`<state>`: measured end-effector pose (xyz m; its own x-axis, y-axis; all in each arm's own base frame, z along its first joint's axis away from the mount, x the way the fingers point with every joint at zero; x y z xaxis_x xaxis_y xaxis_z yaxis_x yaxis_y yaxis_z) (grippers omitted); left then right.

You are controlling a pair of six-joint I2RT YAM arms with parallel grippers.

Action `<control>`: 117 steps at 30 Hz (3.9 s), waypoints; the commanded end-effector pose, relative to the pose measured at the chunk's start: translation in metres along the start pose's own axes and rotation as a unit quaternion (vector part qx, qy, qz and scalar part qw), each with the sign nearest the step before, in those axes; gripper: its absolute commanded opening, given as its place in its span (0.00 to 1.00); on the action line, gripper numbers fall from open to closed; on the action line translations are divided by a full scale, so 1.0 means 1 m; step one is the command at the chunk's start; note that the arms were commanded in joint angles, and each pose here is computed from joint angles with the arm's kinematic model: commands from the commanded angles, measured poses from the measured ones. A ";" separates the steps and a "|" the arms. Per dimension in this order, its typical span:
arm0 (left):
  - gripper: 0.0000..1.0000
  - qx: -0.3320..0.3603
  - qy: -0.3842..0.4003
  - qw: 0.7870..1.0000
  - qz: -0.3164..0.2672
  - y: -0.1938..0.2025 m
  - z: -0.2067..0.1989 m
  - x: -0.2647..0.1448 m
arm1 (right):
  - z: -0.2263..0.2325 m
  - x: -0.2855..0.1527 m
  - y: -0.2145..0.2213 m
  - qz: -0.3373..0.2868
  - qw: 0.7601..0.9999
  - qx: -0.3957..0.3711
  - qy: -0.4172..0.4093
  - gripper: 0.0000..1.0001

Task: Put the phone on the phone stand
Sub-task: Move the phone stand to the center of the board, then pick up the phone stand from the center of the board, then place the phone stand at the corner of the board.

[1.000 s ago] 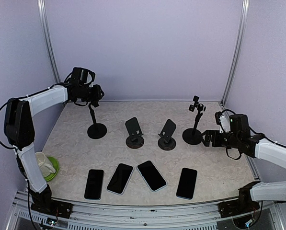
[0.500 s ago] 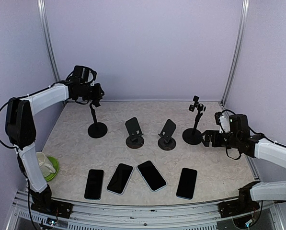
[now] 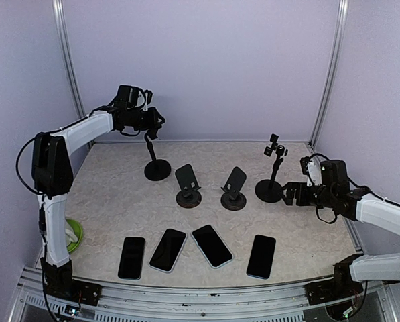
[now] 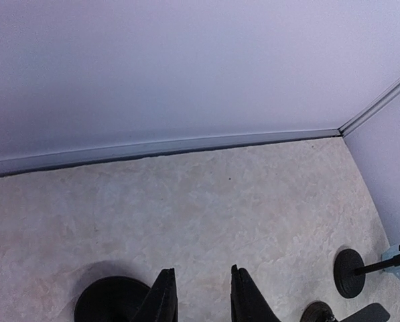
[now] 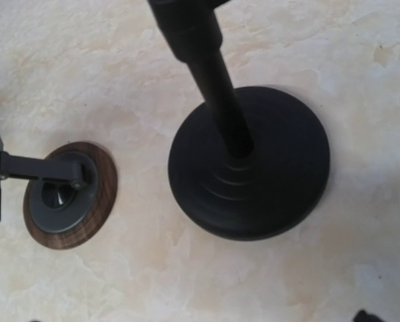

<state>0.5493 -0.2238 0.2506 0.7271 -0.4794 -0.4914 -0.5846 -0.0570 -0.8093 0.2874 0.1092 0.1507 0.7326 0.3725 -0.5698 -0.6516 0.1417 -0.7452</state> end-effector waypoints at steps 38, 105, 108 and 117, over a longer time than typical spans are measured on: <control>0.99 0.036 0.165 0.977 -0.130 -0.010 -0.097 -0.092 | 0.005 -0.005 -0.003 -0.023 1.000 0.001 -0.015 1.00; 0.00 0.079 0.155 0.984 0.045 0.146 -0.102 -0.065 | 0.002 -0.009 0.009 -0.020 1.000 0.004 -0.013 1.00; 0.00 0.083 0.136 0.987 0.032 0.135 -0.089 -0.078 | 0.002 -0.010 0.009 -0.022 1.000 0.004 -0.014 1.00; 0.00 0.085 0.053 0.995 0.020 0.113 -0.043 -0.105 | 0.008 -0.010 0.006 -0.025 0.999 0.001 -0.034 1.00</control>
<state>0.3905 -0.2369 0.2102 0.6108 -0.6221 -0.4898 -0.5634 0.0930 -0.8209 0.2752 0.1077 0.1476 0.7457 0.3914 -0.5392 -0.6333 0.1645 -0.7562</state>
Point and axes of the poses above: each gripper's point midway between its finger pads, its own x axis out along the fingers, its own z axis along the line the jaws close on, y = z × x, the point moved 3 cm from there along -x, back along the fingers, and after that the axes turned 4 degrees about x, right-handed, at the moved point
